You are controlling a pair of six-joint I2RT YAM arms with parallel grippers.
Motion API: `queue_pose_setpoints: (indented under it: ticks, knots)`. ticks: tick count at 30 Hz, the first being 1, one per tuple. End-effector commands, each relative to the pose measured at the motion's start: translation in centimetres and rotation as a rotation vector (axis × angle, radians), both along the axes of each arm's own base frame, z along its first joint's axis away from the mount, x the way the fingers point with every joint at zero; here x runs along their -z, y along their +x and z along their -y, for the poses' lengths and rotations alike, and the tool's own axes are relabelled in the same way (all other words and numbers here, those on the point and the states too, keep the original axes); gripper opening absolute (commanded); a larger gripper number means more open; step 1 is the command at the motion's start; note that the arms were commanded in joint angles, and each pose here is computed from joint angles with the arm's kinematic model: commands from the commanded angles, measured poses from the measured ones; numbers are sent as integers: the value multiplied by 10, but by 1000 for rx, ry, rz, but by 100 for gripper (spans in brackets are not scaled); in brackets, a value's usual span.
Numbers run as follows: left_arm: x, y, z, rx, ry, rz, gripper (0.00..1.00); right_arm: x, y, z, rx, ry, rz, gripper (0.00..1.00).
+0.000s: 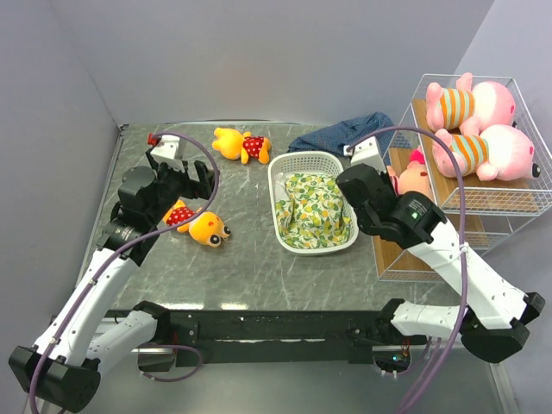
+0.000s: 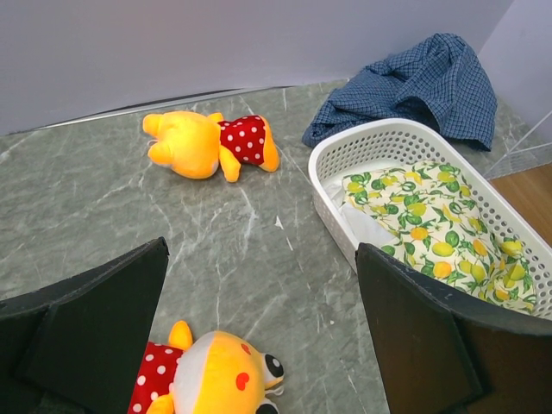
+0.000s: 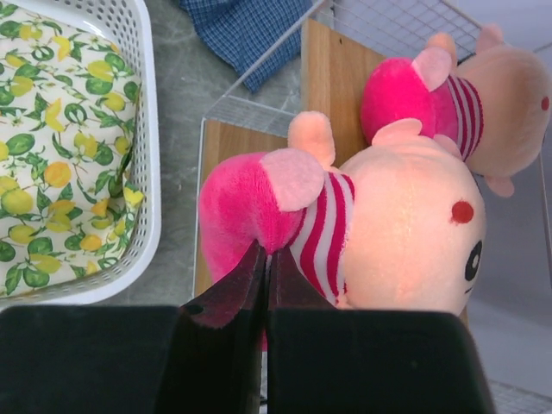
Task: Place and organize the stuffed toys onto the shelf
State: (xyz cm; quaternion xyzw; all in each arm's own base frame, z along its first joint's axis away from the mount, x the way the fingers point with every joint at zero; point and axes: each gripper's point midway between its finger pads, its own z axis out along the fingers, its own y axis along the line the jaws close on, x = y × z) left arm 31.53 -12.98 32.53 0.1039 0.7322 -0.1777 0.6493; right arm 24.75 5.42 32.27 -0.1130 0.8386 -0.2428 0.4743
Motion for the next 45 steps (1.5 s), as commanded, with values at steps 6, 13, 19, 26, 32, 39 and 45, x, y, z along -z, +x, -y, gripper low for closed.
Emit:
queue_pose_setpoints:
  ticks: [6, 13, 19, 26, 32, 39, 45]
  knots:
    - [-22, -2, -4, -20, -26, 71, 96, -38, 23, -11, -139, 16, 159, 0]
    - [-21, -1, -6, -32, -26, 73, 96, -57, 24, -21, -244, 61, 212, 0]
    - [-21, -4, -8, -36, -23, 80, 96, -52, 9, -37, -343, 176, 153, 0]
    - [-21, -3, -4, -22, -32, 74, 96, -48, -17, -45, -402, 302, 56, 0]
    - [-18, -2, -7, -36, -22, 69, 96, -32, -30, -46, -396, 335, -26, 0]
    - [-23, -3, -2, -14, -37, 78, 96, -47, -33, -10, -191, 317, 16, 0]
    - [-22, -5, -4, -19, -38, 77, 96, -51, -34, -3, -168, 296, 33, 0]
